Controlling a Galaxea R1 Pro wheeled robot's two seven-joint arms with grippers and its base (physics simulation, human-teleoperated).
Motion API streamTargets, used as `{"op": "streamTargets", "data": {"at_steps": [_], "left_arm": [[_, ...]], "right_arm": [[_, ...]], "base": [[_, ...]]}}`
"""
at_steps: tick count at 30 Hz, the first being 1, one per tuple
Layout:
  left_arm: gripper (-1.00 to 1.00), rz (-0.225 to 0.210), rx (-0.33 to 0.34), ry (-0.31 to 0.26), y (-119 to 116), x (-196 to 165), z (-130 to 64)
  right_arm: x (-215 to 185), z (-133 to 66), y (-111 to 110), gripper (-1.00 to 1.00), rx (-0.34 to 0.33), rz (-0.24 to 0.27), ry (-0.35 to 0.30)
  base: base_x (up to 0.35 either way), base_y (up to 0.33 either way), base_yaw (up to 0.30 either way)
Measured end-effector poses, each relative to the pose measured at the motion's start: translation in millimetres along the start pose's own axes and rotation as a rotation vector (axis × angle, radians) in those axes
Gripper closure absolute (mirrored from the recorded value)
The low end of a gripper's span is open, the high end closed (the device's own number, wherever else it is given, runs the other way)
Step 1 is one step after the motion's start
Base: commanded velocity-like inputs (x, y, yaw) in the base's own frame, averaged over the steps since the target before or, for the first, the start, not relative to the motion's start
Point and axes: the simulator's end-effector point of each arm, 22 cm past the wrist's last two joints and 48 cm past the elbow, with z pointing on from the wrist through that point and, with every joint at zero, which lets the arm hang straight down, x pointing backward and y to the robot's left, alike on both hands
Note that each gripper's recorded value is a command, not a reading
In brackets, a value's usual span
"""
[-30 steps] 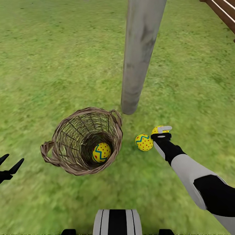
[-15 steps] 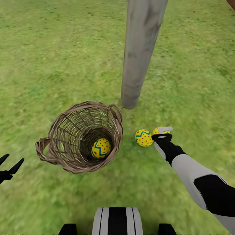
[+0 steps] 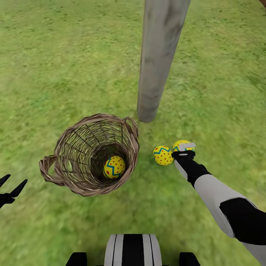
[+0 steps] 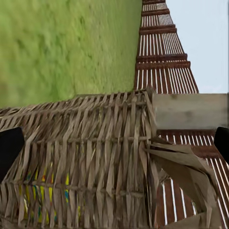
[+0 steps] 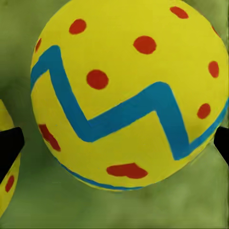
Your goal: Take the three Easter eggs out of the wicker basket on the lawn in the garden, then place them on the lawn next to a single tree (choose any tree) so that all three eggs are next to the same tree and none are left in the basket.
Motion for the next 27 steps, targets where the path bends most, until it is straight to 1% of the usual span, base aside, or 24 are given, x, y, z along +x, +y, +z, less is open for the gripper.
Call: {"op": "streamTargets", "data": {"at_steps": [8, 14, 23, 25, 26, 27], "left_arm": [[-1.00, 0.011, 0.028, -0.002, -16.1, -2.1, 2.2], [-1.00, 0.018, 0.048, -0.005, -28.0, -4.1, 3.1], [-1.00, 0.032, 0.081, -0.010, -47.3, -7.4, 4.0], [-1.00, 0.032, 0.086, -0.010, -50.4, -6.8, 4.6], [-1.00, 0.026, 0.090, -0.004, -50.2, -2.6, 6.9], [-1.00, 0.024, 0.091, 0.005, -51.3, 0.1, 9.0]], "right_arm": [[-24.9, -14.2, -8.5, -1.00, 0.004, 0.017, -0.043], [-78.8, -37.6, -11.5, -1.00, -0.009, 0.057, -0.147], [-108.6, -59.2, -21.6, -1.00, -0.007, 0.076, -0.201], [-109.7, -62.3, -24.6, -1.00, -0.005, 0.074, -0.193], [-92.7, -61.6, -25.3, -1.00, -0.006, 0.035, -0.104], [-92.0, -65.4, -25.5, -1.00, -0.011, 0.022, -0.077]], "base": [[0.000, 0.000, 0.000], [0.000, 0.000, 0.000], [0.000, 0.000, 0.000], [0.000, 0.000, 0.000], [0.000, 0.000, 0.000], [0.000, 0.000, 0.000]]}}
